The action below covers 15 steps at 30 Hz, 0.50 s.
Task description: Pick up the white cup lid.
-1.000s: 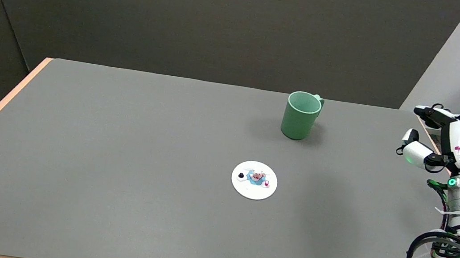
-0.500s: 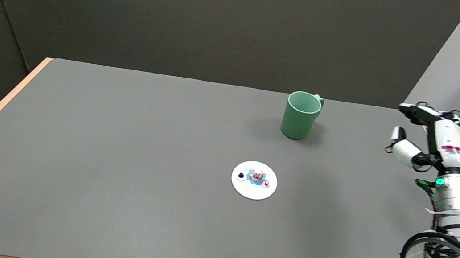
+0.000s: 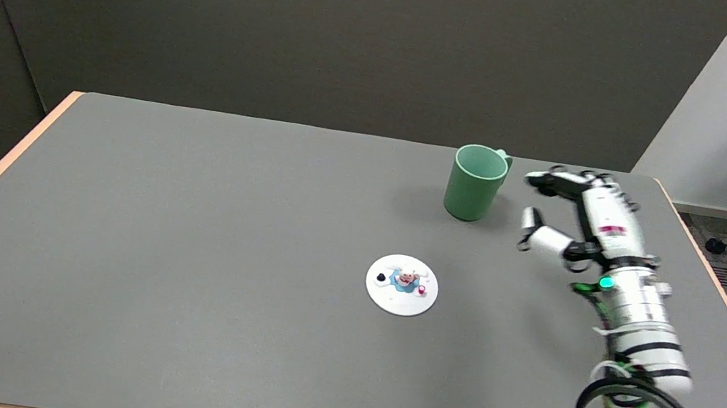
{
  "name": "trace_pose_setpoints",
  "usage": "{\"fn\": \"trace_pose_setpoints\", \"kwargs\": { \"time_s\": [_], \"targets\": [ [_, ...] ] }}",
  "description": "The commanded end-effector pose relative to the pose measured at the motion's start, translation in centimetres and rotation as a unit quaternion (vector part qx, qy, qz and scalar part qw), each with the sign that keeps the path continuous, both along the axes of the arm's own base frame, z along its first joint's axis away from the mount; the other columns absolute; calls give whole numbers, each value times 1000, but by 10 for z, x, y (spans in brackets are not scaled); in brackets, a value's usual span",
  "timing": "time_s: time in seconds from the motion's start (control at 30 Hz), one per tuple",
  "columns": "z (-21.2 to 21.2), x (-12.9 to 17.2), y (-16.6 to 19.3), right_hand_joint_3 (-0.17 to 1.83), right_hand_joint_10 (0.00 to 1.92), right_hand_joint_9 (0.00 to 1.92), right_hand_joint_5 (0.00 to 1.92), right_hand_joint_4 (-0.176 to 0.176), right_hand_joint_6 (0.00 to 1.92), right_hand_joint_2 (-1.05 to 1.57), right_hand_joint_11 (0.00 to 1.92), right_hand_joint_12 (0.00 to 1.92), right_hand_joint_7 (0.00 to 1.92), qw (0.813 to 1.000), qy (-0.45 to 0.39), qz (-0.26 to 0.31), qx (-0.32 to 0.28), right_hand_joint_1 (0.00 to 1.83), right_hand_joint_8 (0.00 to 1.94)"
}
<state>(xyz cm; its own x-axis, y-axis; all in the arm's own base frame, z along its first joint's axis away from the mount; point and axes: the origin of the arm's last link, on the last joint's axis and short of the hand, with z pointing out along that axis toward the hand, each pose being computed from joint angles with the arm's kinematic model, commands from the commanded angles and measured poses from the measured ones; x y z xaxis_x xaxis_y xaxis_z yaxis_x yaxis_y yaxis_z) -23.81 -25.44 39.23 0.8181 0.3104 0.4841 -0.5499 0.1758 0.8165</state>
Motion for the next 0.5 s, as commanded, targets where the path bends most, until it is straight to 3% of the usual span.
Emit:
{"fn": "trace_pose_setpoints", "kwargs": {
  "time_s": [0.03, 0.1, 0.13, 0.2, 0.5],
  "targets": [
    [-95, -22, -29, 768, 1129, 149, 758, 11, 189, 835, -1, 1226, 784, 989, -5, -65, 130, 910, 189],
    [-99, -21, -33, 768, 1080, 195, 762, 10, 196, 834, -1, 1161, 794, 988, -1, -66, 138, 906, 190],
    [-101, -21, -35, 863, 994, 245, 764, 9, 207, 780, -1, 1180, 800, 988, 3, -68, 142, 891, 197],
    [-102, -22, -38, 736, 1033, 242, 768, 11, 209, 846, -1, 1081, 808, 986, 8, -74, 146, 905, 192],
    [-107, -37, -42, 716, 879, 355, 774, 15, 222, 843, -1, 997, 809, 981, 12, -107, 163, 898, 209]
  ]
}}
